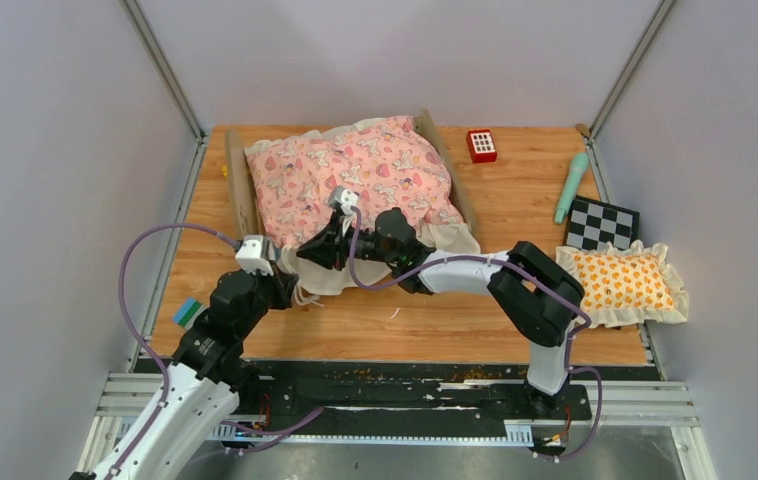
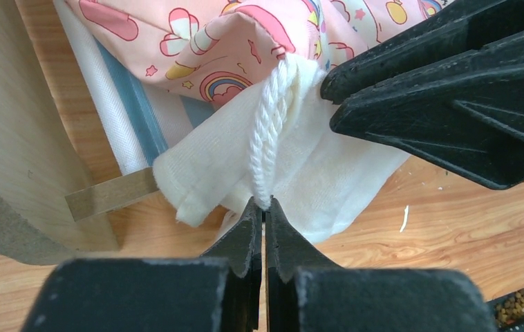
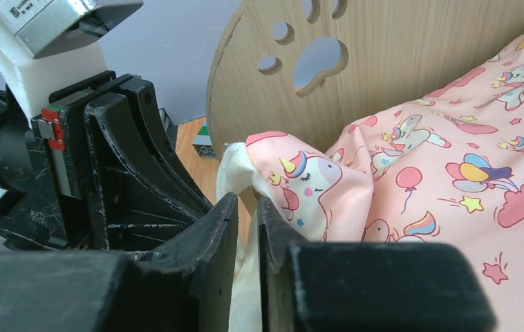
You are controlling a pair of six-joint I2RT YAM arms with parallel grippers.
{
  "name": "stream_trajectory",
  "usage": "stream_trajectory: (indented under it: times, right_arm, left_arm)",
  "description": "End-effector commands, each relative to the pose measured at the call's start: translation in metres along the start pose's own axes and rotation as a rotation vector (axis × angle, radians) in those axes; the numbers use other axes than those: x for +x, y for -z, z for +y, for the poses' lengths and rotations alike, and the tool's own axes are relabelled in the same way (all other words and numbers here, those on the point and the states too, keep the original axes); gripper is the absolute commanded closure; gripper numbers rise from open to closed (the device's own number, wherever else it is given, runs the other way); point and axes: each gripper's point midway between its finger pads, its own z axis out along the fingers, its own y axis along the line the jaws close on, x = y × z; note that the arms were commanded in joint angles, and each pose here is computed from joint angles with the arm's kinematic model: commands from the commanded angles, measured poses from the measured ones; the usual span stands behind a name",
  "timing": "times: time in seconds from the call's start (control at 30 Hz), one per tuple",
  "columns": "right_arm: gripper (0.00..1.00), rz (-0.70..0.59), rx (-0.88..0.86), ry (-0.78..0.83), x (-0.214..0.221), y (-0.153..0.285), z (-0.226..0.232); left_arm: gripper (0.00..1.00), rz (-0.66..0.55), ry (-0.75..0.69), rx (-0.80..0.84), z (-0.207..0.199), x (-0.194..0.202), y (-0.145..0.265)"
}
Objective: Set up the pet bed
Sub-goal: Cross the ropes on the bed frame.
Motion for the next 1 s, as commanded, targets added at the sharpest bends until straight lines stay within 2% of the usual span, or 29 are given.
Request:
stream_trajectory:
  times: [0.0,0.3,0.63,0.97]
  right_arm:
    - [0.81,-0.051,-0.006,0.062,-0.031,0.007,0.009]
    - [0.77,-0.046,0.026,0.104,-0.033,0.022,0.011]
    - [0.77,-0.059,0.026,0.098,-0.033,0.033,0.017]
    - [0.77,-0.074,-0.078,0.028,-0.021,0.031,0.051]
  left_arm:
    - [1.0,-0.048,-0.013,0.025,-0.008,-0.023,0.009]
    - [1.0,-0.037,0.017,0.073,-0.025,-0.042,0.029]
    - [1.0,-0.006,0.053,0.041,-0.025,-0.05,0.05]
    - [1.0,0.034,0.03,0.034,-0.026,-0.053,0.065]
